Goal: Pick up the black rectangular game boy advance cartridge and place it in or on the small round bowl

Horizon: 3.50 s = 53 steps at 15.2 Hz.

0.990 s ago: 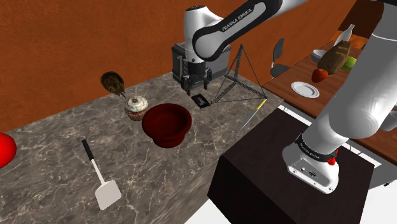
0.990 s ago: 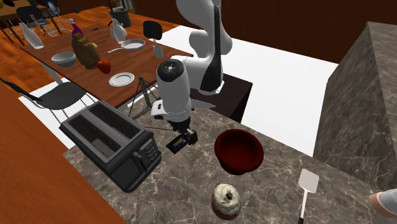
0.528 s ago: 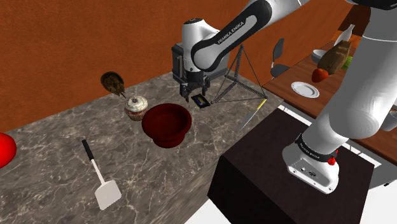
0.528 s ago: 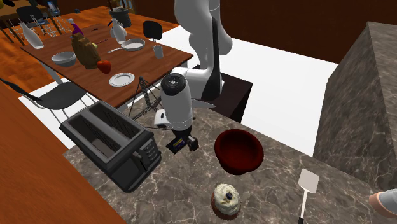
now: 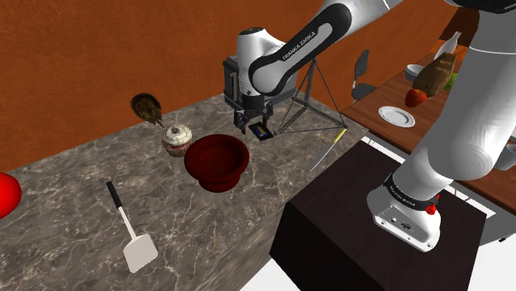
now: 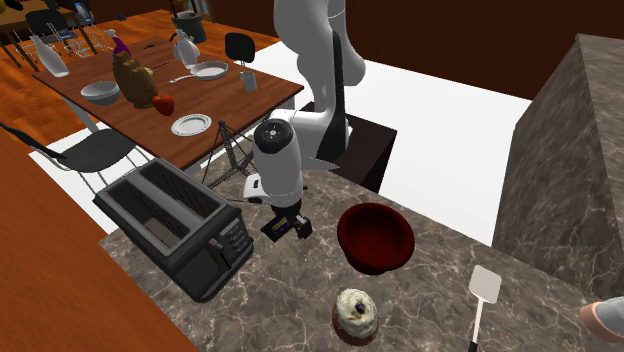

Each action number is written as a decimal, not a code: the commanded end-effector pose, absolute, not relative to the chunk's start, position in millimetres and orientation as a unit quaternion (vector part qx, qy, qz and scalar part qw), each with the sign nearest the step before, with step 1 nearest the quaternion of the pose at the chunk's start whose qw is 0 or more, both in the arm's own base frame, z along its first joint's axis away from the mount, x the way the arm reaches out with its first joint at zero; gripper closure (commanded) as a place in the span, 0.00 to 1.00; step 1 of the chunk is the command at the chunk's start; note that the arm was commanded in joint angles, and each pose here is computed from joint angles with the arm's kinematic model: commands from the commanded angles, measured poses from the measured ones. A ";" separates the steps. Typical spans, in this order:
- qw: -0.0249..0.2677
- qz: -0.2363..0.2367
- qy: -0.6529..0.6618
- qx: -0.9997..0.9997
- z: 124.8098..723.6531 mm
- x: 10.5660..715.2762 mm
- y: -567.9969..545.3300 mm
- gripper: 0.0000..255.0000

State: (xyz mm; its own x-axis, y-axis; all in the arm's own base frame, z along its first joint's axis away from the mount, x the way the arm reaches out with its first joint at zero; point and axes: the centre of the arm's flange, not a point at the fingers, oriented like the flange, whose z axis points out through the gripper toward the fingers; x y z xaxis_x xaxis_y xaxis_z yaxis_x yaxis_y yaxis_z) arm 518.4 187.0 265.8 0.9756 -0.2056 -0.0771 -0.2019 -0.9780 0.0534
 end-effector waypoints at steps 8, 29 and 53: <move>0.023 -0.041 -0.103 0.994 265.8 518.4 187.0 1.00; 0.007 0.001 -0.098 0.995 239.2 519.8 143.4 0.00; 0.007 0.001 -0.098 0.995 307.9 519.8 143.4 1.00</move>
State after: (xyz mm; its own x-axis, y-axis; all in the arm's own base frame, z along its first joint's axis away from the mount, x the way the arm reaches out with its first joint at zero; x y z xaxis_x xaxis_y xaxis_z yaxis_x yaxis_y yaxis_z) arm 520.0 143.1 302.8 0.9808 -0.1948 0.0029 -0.1948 -0.9807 0.0145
